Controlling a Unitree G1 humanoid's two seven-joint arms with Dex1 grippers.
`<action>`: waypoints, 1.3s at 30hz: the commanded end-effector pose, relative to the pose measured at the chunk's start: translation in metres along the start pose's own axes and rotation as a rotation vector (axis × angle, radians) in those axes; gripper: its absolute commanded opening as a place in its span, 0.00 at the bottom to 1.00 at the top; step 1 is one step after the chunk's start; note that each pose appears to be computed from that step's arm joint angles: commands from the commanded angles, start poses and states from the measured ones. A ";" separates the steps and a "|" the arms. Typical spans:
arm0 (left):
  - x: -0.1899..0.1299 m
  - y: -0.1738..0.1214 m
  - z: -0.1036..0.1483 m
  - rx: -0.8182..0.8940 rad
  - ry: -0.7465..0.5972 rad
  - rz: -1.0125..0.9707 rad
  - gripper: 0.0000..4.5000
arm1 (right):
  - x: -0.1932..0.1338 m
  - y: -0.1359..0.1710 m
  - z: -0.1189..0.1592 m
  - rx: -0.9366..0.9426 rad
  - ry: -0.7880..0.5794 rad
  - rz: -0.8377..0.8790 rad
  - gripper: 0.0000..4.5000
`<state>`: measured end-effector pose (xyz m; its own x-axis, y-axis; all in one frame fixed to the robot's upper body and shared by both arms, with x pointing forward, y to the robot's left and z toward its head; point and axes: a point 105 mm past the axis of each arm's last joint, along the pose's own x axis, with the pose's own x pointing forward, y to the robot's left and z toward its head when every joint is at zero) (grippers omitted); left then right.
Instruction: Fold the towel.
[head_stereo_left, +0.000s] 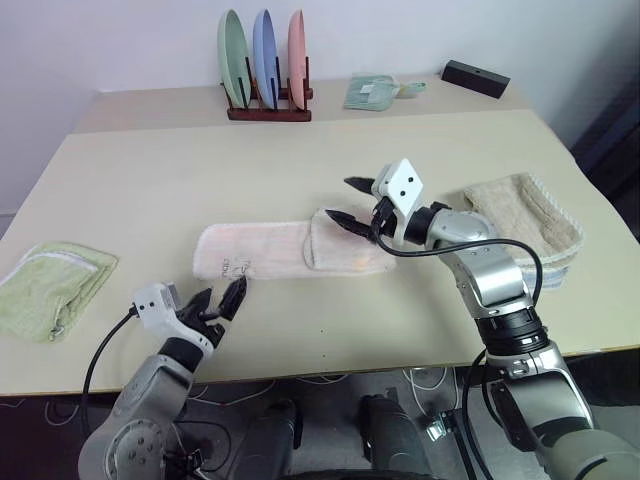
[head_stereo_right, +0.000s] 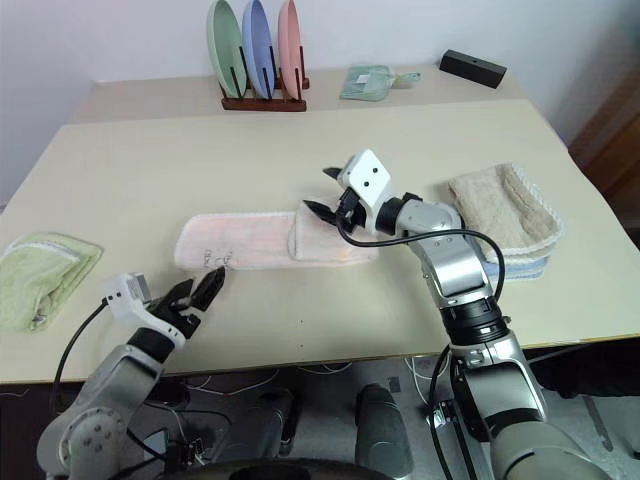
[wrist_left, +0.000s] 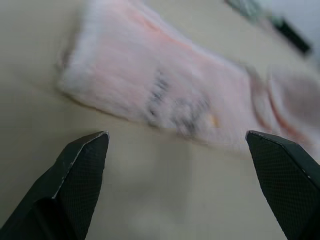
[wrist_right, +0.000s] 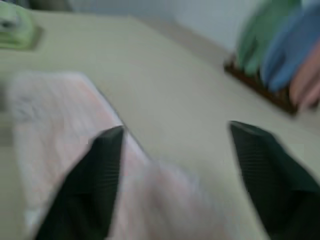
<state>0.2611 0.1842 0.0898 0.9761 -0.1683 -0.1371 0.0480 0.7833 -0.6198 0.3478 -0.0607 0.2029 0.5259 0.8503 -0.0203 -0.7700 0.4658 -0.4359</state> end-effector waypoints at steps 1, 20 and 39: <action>0.008 0.003 0.006 -0.105 0.007 0.044 1.00 | 0.001 0.016 0.018 -0.065 -0.050 0.077 0.99; 0.044 0.006 0.044 -0.445 -0.147 0.106 0.01 | 0.001 0.054 0.009 -0.120 -0.020 0.172 1.00; 0.027 -0.093 0.095 0.590 -0.068 -0.469 0.01 | -0.004 0.049 -0.008 -0.108 0.043 0.147 1.00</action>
<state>0.3100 0.1998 0.2189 0.9115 -0.3881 0.1362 0.4085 0.8927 -0.1904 0.3119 -0.0464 0.1656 0.4300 0.8888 -0.1586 -0.8185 0.3096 -0.4840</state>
